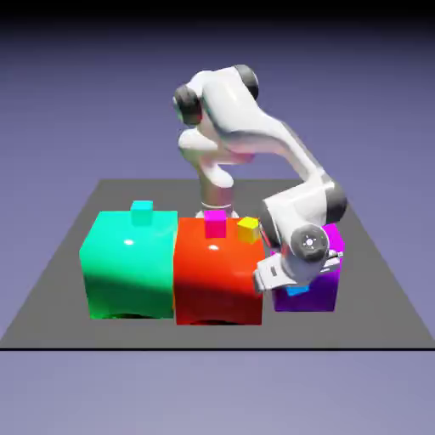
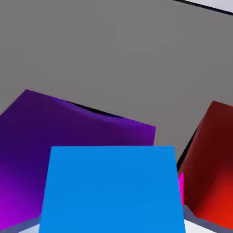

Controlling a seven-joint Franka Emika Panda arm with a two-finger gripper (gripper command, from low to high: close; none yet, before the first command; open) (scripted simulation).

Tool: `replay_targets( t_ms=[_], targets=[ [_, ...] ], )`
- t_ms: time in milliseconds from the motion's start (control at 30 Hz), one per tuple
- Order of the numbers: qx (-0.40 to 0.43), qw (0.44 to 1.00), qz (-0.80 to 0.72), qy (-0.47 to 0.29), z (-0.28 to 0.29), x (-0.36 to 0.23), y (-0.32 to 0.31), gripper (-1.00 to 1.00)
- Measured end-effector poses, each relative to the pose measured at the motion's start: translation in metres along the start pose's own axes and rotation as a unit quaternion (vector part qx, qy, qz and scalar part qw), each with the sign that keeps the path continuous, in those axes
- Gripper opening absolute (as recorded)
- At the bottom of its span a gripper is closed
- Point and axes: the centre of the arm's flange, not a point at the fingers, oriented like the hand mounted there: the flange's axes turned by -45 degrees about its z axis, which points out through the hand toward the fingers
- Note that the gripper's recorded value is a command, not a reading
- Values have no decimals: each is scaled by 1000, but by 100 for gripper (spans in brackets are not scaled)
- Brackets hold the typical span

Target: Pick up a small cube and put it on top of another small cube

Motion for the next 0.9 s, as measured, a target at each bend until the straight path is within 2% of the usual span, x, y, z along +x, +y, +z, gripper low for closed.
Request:
replay_targets(
  t_ms=[133, 233, 333, 500, 600, 800, 833, 900],
  targets=[
    [-75, 995, -63, -21, -31, -40, -6, -100],
    [-75, 995, -26, -60, -39, -80, 21, -100],
    [-58, 993, 20, -96, -45, -123, 47, -100],
    [22, 978, 136, -158, -35, -193, 98, -100],
    [34, 973, 157, -164, -28, -190, 105, -100],
    [34, 973, 157, -164, 32, -193, 103, -100],
    [34, 973, 157, -164, 35, -193, 103, 100],
    [33, 973, 157, -164, 35, -193, 103, 100]
  ],
)
